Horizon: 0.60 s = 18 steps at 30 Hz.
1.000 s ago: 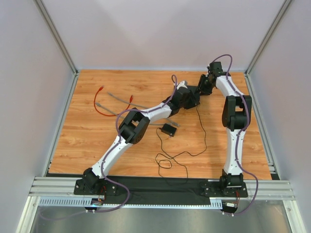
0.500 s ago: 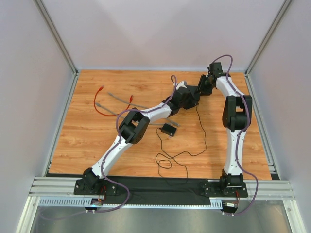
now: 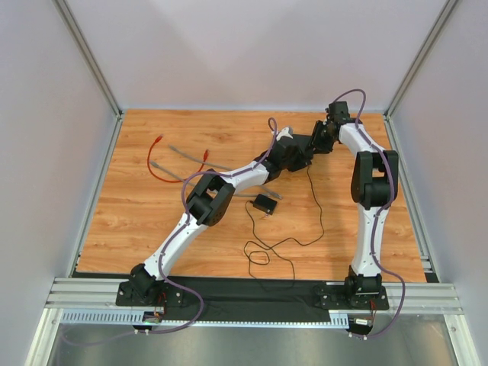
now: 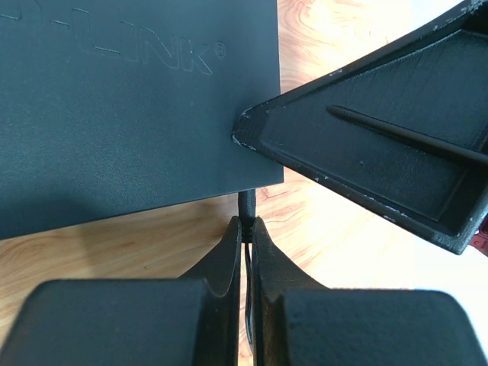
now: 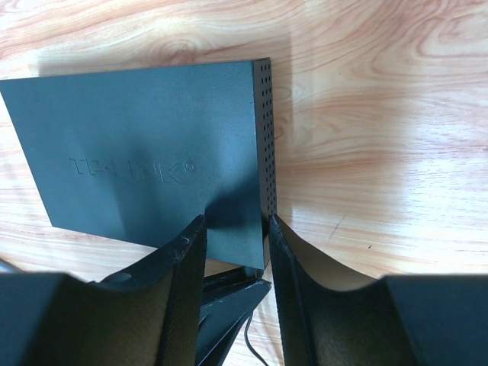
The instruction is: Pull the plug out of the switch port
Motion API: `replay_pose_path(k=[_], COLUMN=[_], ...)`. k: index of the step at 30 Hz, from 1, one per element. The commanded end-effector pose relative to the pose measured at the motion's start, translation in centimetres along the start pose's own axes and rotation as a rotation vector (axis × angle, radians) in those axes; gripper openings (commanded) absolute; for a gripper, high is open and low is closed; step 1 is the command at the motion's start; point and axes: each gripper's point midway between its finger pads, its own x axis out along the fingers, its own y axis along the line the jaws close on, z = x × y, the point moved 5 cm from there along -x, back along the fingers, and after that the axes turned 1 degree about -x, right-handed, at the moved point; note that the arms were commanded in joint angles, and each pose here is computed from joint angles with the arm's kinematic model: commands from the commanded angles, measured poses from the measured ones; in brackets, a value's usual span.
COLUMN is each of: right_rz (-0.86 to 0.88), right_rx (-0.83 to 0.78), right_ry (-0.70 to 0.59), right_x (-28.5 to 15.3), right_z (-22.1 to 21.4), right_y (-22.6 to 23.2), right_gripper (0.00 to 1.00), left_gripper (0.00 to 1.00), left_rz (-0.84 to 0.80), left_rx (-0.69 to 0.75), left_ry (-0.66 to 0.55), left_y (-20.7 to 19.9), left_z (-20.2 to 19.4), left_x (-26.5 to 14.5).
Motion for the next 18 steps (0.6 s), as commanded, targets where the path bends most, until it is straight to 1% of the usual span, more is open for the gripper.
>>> replay_pose_path(k=[1,7,9,18], right_rz=[-0.086,-0.091,-0.092,-0.115], right_rx=[0.020,0.030,0.029,0.030], right_ry=[0.154,0.169,0.174,0.177], right_x=[2.0,2.4,2.6,2.9], right_z=[-3.9,-4.1,-4.1,-3.6], right_y=[-1.9,-2.1,-2.1,-2.1], right_gripper=[0.37,0.35,0.35,0.34], left_gripper=[0.00,0.00,0.00,0.00], left_rz=[0.019,0.027,0.042,0.022], left_rx=[0.017,0.024,0.016,0.011], left_ry=[0.022,0.056,0.068,0.109], left_y=[0.5,0.9,1.5,1.2], left_z=[0.2,-0.1,-0.3,-0.4], left_x=[-0.2,-0.7,-0.8,-1.3])
